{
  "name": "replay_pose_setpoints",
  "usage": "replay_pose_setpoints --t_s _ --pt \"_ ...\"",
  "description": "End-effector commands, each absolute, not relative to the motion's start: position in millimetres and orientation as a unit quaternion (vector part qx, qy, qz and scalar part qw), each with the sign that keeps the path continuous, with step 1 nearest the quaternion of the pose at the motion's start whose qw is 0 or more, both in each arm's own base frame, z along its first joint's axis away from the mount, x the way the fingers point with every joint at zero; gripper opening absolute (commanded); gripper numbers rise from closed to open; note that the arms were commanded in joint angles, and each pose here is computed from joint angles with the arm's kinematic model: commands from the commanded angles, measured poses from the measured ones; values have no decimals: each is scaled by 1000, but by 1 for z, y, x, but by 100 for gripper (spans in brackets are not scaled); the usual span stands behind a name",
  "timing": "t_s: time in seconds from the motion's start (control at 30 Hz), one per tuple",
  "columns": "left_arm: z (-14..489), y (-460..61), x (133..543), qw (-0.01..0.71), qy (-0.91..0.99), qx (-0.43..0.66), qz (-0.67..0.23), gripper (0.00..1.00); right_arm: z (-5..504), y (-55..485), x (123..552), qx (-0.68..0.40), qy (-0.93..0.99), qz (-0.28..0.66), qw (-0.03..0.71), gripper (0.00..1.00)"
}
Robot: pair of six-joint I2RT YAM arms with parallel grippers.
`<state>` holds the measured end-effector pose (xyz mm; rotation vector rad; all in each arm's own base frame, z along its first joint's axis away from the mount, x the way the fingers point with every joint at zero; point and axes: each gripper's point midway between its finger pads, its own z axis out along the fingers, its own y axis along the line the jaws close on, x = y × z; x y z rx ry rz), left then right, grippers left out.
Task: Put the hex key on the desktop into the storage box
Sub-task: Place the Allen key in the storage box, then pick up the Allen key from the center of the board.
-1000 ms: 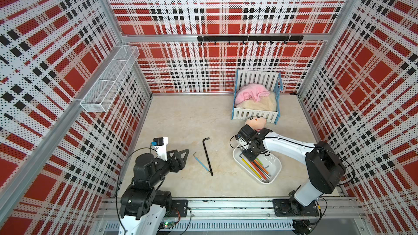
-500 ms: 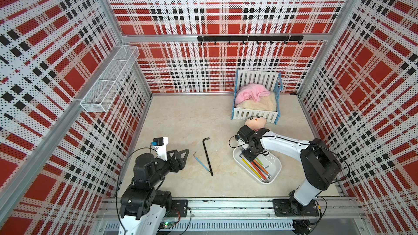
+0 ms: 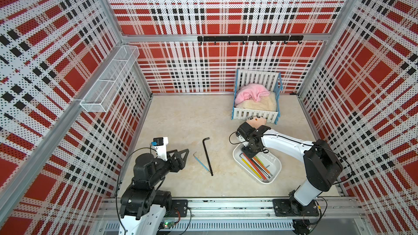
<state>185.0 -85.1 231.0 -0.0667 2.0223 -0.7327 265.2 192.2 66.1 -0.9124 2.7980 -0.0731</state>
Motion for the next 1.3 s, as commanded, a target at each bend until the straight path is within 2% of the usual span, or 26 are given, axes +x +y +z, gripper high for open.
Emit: replay_pose_setpoints --t_s 0.0,0.33,0.57,0.9,1.27 --pt "233 -84 187 484 823 -23 -296 76 98 198 278 -281 950 -12 137 31" --pt "233 -84 188 484 823 -24 -296 76 134 244 294 -244 951 49 182 35" --pt "233 -83 187 485 823 -24 -296 76 134 317 283 -261 943 69 193 38" --pt "235 -82 186 491 820 -26 -295 76 119 404 292 -196 958 145 149 38" --pt "237 -81 186 496 817 -28 -293 76 75 439 299 -158 974 138 80 41"
